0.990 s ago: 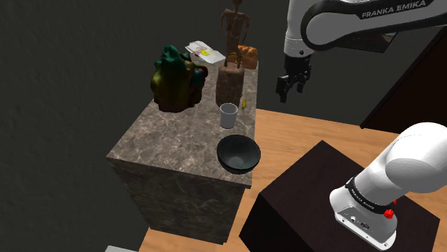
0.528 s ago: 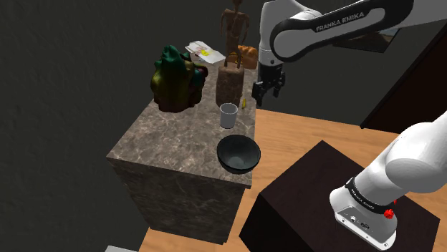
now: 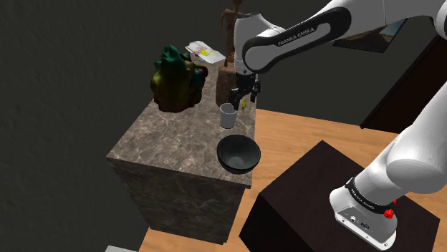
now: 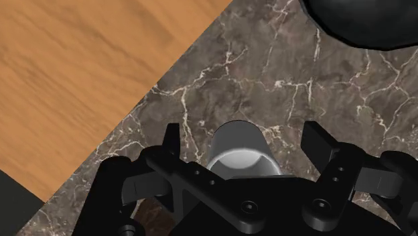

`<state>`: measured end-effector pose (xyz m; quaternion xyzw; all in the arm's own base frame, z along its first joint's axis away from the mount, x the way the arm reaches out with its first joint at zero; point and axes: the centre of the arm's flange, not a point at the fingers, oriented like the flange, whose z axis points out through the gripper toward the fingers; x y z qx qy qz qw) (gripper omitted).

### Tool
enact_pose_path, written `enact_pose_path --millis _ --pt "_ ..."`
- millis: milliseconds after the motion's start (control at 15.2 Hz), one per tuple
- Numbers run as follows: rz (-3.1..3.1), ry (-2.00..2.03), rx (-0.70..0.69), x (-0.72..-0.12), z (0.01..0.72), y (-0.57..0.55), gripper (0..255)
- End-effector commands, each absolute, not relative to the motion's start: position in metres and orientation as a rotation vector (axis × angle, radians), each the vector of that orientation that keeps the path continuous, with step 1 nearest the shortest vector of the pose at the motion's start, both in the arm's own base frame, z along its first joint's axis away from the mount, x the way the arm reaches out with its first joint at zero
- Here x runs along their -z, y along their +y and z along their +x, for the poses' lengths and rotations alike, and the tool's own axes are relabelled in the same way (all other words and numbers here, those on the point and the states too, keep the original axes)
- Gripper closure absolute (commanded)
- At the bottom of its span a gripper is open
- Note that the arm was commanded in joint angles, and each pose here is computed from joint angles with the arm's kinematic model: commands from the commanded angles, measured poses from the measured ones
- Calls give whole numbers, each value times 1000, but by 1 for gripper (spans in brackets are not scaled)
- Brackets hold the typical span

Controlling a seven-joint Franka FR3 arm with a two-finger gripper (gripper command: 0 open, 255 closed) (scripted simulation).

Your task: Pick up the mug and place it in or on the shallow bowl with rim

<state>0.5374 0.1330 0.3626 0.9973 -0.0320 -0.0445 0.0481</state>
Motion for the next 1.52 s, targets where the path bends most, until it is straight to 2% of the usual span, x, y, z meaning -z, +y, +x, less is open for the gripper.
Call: enact_pose_path --millis 0,462,990,1452 --pt "3047 -103 125 -346 557 141 0" --pt "3069 -116 88 -301 624 174 0" --pt "3069 -116 88 -261 622 172 0" --pt "3069 -116 88 -261 622 172 0"
